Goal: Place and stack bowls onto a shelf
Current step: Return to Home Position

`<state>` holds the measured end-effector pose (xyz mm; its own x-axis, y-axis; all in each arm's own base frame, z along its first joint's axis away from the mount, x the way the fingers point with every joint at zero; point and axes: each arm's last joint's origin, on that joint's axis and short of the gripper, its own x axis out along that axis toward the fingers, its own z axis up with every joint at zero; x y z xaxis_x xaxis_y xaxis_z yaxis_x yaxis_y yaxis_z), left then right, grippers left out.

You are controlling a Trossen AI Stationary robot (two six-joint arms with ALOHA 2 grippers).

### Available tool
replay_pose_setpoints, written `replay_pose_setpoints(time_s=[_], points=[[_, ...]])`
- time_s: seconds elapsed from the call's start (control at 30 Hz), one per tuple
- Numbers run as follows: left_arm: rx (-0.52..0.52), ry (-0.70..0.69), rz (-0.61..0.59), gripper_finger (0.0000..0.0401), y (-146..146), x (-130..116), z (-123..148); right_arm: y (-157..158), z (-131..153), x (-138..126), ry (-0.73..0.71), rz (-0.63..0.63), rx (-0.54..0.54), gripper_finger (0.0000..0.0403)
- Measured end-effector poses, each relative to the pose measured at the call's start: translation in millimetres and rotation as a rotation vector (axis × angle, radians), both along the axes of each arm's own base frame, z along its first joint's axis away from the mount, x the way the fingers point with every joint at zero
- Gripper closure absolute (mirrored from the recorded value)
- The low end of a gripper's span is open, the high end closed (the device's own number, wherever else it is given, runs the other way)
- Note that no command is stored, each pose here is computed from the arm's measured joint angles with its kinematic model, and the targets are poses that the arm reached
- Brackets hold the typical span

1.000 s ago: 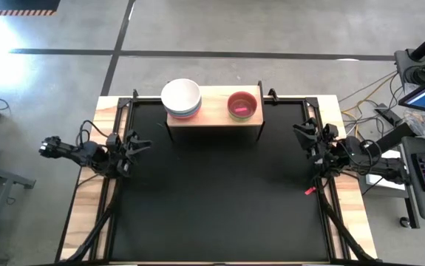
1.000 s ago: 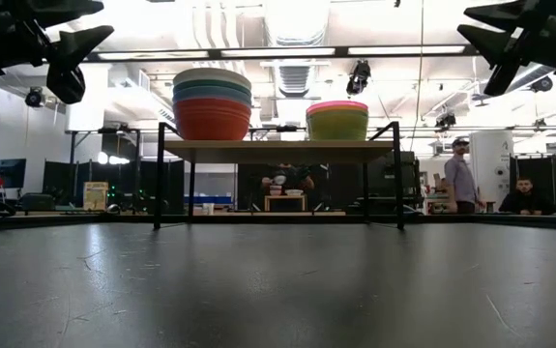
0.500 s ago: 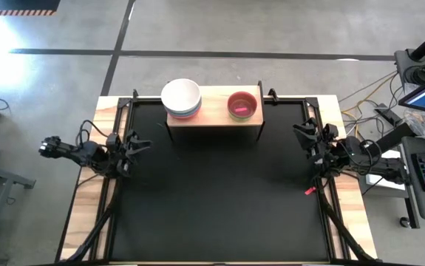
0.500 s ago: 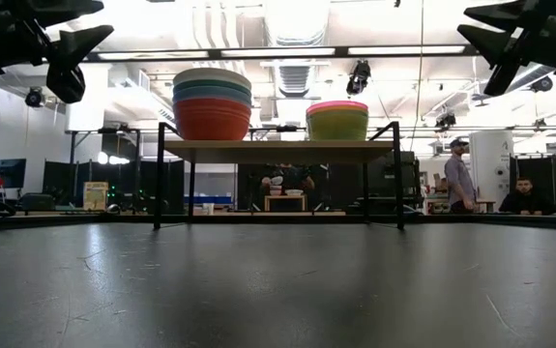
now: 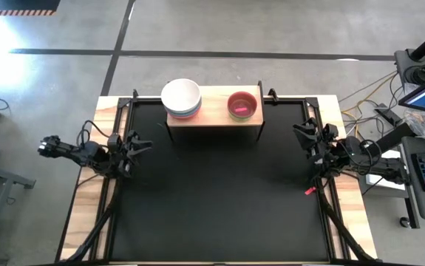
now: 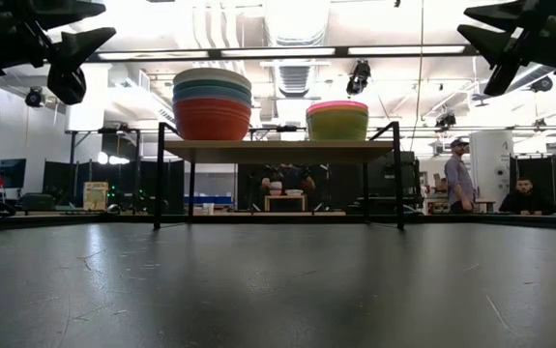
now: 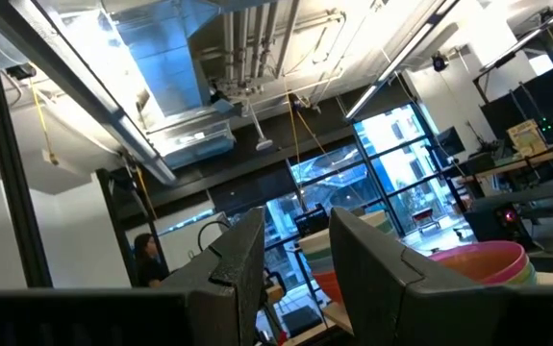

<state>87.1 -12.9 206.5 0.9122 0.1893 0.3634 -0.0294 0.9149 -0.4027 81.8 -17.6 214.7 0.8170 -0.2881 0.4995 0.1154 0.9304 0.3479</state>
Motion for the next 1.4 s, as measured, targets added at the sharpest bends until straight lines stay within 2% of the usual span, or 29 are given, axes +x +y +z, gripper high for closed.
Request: replay_pose_setpoints(time_s=[0.5,1.4], points=[[0.001,0.004,0.000,0.0278,-0.1,0.4,0.0,-1.0,-3.9,6.2,0.057,0.000,0.009,0.0294],[0.002,0.006,0.000,0.0278,-0.2,0.7,-0.1,-1.0,-4.0,6.5,0.059,0.000,0.010,0.0294]])
